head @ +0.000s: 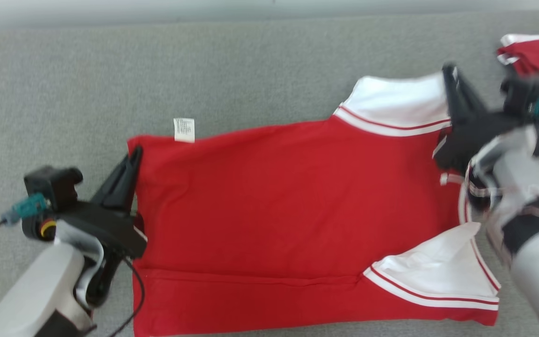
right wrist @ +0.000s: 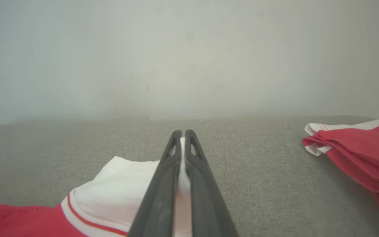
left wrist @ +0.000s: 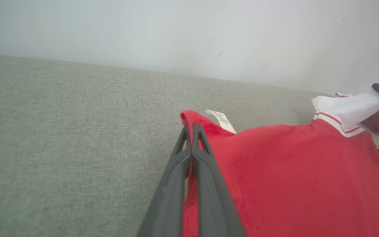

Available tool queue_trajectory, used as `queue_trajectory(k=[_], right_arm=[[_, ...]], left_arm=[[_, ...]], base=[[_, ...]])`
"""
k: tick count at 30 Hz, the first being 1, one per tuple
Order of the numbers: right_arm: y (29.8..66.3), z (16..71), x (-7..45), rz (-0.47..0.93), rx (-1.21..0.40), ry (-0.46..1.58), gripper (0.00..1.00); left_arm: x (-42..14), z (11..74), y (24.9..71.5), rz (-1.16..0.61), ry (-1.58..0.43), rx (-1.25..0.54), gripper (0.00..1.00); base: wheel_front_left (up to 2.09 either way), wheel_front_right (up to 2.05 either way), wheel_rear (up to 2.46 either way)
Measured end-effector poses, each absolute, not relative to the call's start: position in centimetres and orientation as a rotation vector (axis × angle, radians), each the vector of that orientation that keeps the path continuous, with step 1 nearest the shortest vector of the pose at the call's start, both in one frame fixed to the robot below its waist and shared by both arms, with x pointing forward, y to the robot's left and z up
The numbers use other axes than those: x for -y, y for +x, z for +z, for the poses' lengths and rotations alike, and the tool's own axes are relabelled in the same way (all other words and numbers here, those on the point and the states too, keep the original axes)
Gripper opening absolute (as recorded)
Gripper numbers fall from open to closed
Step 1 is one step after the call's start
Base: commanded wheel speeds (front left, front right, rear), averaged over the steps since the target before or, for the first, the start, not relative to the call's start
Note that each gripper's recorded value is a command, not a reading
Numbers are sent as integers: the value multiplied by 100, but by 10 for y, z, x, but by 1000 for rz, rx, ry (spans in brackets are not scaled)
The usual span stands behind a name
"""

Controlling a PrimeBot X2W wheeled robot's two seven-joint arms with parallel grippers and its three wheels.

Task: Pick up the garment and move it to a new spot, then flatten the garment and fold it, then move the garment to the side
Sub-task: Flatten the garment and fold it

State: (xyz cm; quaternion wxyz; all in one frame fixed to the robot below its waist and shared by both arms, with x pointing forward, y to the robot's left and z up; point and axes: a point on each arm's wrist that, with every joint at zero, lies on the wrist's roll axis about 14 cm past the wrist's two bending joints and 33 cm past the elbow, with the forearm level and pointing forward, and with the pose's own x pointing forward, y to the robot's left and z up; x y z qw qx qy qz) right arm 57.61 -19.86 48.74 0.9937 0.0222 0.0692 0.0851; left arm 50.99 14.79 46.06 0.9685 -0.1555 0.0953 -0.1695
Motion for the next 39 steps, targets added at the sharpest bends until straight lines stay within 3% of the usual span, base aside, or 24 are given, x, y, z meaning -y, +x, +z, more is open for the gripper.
queue_trajectory(k=[17,27,35,36,37,38,39], right_arm=[[428,462,215,124,-119,361,0],[389,443,236,27,-159,397,0],[381,430,233,13,-199,397,0],[381,428,233,10,-207,398,31],[381,428,232,10,-208,395,64],[381,429,232,12,-205,392,100],[381,430,232,11,-201,394,100]], left_arm=[[-150,453,461,-323,-343,-214,0],[-140,439,419,-326,-381,-232,0],[-137,428,400,-291,-410,-253,0],[-139,429,400,-281,-413,-248,22],[-140,431,401,-278,-404,-240,77],[-142,433,401,-275,-397,-232,100],[-143,435,402,-269,-397,-225,100]], base=[[0,0,0],[0,0,0],[0,0,0],[0,0,0],[0,0,0],[0,0,0],[0,0,0]])
